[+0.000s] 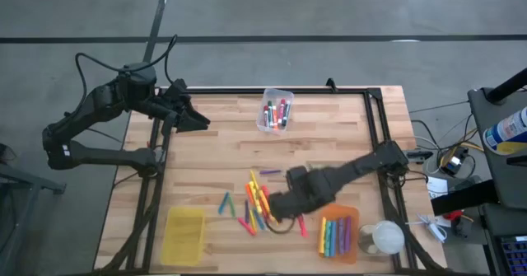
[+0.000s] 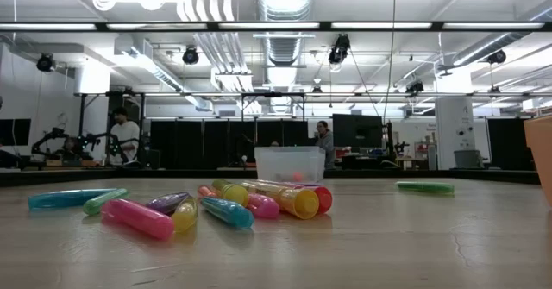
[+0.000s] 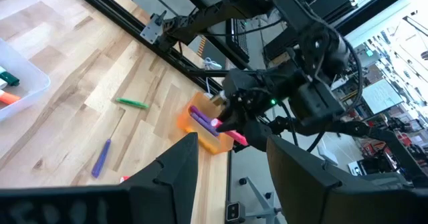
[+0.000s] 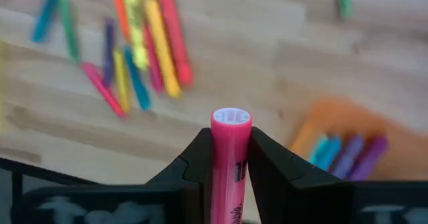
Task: Pick & Place Markers
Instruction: Put the right pink highlighter into the orange bin, then put the pink highlighter into the orange bin
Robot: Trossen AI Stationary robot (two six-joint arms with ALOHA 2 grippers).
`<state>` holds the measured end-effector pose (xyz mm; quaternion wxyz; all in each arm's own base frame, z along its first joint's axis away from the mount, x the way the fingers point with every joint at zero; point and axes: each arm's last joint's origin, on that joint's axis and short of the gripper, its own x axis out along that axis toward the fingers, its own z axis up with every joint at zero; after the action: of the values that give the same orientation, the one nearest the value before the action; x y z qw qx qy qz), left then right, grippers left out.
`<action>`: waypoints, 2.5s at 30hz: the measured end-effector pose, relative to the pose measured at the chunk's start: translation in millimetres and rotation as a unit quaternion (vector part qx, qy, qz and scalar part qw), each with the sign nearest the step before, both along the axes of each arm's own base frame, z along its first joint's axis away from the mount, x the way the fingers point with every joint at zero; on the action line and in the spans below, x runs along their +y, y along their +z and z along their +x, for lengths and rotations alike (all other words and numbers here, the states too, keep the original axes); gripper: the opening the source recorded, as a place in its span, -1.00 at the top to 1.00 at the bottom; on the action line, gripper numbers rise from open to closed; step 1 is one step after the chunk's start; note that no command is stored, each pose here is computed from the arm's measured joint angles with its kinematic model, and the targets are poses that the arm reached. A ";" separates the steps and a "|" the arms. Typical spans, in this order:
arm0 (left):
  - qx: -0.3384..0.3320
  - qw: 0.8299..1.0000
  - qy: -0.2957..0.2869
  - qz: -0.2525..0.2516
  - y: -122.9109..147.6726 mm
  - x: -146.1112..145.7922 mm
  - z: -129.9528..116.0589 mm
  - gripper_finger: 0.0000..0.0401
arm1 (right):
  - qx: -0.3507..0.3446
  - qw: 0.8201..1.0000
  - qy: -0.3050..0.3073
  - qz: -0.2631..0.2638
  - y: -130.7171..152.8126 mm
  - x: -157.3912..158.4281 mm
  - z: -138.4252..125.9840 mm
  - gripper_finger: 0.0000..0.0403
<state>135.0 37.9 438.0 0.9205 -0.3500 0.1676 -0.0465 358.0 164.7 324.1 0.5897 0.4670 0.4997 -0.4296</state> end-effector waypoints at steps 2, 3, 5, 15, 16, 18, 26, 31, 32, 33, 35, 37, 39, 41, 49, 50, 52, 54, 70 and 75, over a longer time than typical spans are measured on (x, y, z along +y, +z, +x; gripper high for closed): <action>0.000 1.000 0.000 0.000 0.0 0.0 0.0 0.15 | 0.016 1.000 -0.014 0.008 -6.1 15.1 -9.5 0.67; 0.000 1.000 0.000 0.000 0.0 0.0 0.1 0.15 | 0.026 0.999 -0.021 0.010 -10.4 23.1 -15.2 0.67; 0.000 1.000 0.000 0.000 0.0 0.0 0.0 0.15 | 0.048 0.998 -0.043 0.008 -19.9 38.0 -28.0 0.67; 0.009 1.000 0.000 -0.003 -2.6 2.6 6.5 0.15 | 0.158 0.982 -0.100 -0.029 -71.3 73.1 -82.9 0.66; 0.010 1.000 0.000 -0.003 -2.7 2.7 6.7 0.15 | 0.164 0.981 -0.099 -0.036 -75.3 71.3 -84.1 0.66; 0.011 1.000 0.000 -0.004 -3.0 3.0 7.4 0.15 | 0.171 0.979 -0.100 -0.044 -79.9 68.2 -86.1 0.66; 0.011 1.000 0.000 -0.004 -3.1 3.1 7.6 0.15 | 0.173 0.979 -0.103 -0.041 -107.7 58.6 -91.2 0.66; 0.011 1.000 0.000 -0.004 -3.1 3.1 7.6 0.15 | 0.191 0.975 -0.110 -0.038 -119.5 52.4 -93.0 0.63; 0.011 1.000 0.000 -0.004 -3.1 3.1 7.6 0.15 | 0.192 0.974 -0.112 -0.037 -120.0 51.0 -92.4 0.61; 0.011 1.000 0.000 -0.004 -3.1 3.2 7.6 0.15 | 0.193 0.974 -0.114 -0.037 -120.4 49.7 -91.5 0.57; 0.011 1.000 0.000 -0.004 -3.1 3.2 7.6 0.15 | 0.193 0.974 -0.113 -0.033 -120.2 48.6 -90.1 0.49; 0.011 1.000 0.000 -0.004 -3.1 3.2 7.6 0.15 | 0.191 0.975 -0.113 -0.030 -118.8 49.1 -89.3 0.39; 0.011 1.000 0.000 -0.004 -3.1 3.2 7.6 0.15 | 0.193 0.974 -0.113 -0.024 -117.3 50.2 -89.0 0.30; 0.011 1.000 0.000 -0.004 -3.1 3.2 7.6 0.15 | 0.189 0.975 -0.112 -0.015 -112.8 51.7 -87.4 0.21; 0.012 1.000 0.000 -0.003 -3.1 3.2 7.7 0.15 | 0.076 0.991 -0.112 -0.006 -63.3 39.0 -75.0 0.07; 0.012 1.000 0.000 -0.003 -3.3 3.4 8.2 0.15 | 0.061 0.992 -0.106 -0.010 -57.5 35.3 -71.4 0.07; 0.013 1.000 0.000 -0.004 -3.5 3.6 8.7 0.15 | 0.036 0.996 -0.081 -0.013 -47.5 27.1 -62.6 0.08; 0.014 1.000 0.000 -0.004 -3.9 4.0 9.7 0.15 | 0.015 0.999 -0.049 -0.013 -40.5 17.8 -52.2 0.10; 0.018 1.000 -0.007 -0.009 -4.2 2.4 6.8 0.15 | -0.170 0.983 0.063 -0.012 -33.5 -74.1 29.3 0.21; 0.019 1.000 -0.007 -0.009 -4.4 1.6 4.8 0.15 | -0.186 0.978 0.089 -0.015 -51.5 -92.1 52.3 0.26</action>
<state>139.8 39.5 433.6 0.9134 -0.3582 0.1872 -0.0476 410.2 72.6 272.5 0.7152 0.4837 0.4138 -0.2886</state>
